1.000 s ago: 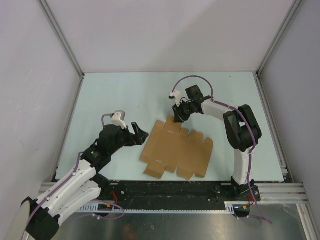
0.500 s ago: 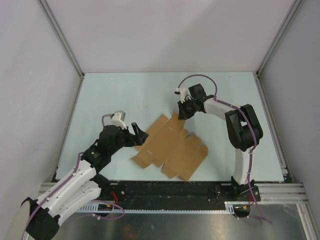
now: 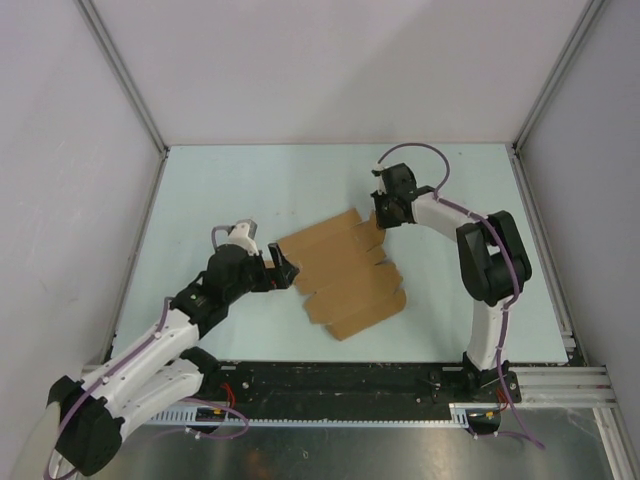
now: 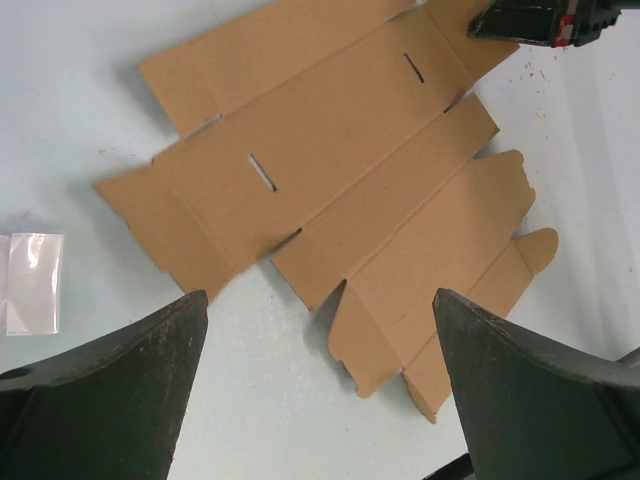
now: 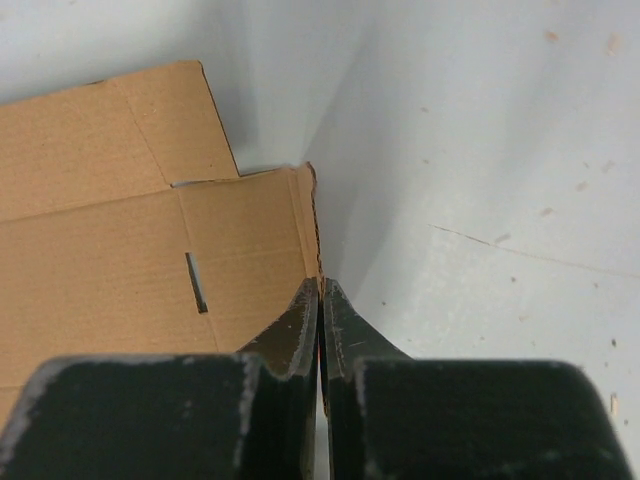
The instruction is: Fold the paper box
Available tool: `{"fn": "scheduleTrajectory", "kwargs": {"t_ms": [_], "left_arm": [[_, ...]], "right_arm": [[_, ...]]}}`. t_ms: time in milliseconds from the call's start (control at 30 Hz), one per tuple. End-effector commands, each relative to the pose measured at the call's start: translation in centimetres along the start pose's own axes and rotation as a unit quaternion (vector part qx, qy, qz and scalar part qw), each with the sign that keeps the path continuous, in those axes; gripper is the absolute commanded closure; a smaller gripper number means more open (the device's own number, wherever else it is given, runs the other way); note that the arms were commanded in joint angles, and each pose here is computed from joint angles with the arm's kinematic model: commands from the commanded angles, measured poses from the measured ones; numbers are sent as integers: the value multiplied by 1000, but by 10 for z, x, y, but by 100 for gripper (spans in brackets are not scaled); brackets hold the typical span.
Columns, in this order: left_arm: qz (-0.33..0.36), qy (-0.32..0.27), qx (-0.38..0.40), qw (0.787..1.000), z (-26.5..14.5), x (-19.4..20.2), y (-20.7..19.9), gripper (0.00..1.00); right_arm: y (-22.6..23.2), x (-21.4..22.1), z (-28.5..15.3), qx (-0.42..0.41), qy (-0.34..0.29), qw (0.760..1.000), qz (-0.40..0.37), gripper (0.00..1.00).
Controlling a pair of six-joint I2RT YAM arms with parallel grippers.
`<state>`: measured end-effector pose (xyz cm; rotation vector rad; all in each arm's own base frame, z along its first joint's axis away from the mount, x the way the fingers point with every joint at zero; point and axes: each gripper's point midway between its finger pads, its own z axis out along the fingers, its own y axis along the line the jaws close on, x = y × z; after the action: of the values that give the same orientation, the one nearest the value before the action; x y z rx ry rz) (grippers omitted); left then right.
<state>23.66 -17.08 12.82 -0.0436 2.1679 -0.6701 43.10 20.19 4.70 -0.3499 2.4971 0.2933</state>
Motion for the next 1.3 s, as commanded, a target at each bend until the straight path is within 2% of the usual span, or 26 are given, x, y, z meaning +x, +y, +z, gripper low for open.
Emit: {"fn": "scheduleTrajectory", "kwargs": {"t_ms": [0,300,433,600,1267], "left_arm": [[-5,-41,-5,999,-1,-30,-10,1],[-4,-43,-40,998,10,-37,-2,5],[-4,-39,-38,998,10,-33,-1,5],[-7,-40,-32,999,6,-29,-1,5],[-16,-25,-32,999,5,-12,7,5]], "right_arm": [[-19,-5,-22,71,-13,995,70,98],[-4,0,-28,105,-45,993,3,92],[6,4,-23,105,-44,993,-25,76],[26,2,-20,74,-51,995,-33,63],[58,17,7,-5,-31,999,-24,55]]}}
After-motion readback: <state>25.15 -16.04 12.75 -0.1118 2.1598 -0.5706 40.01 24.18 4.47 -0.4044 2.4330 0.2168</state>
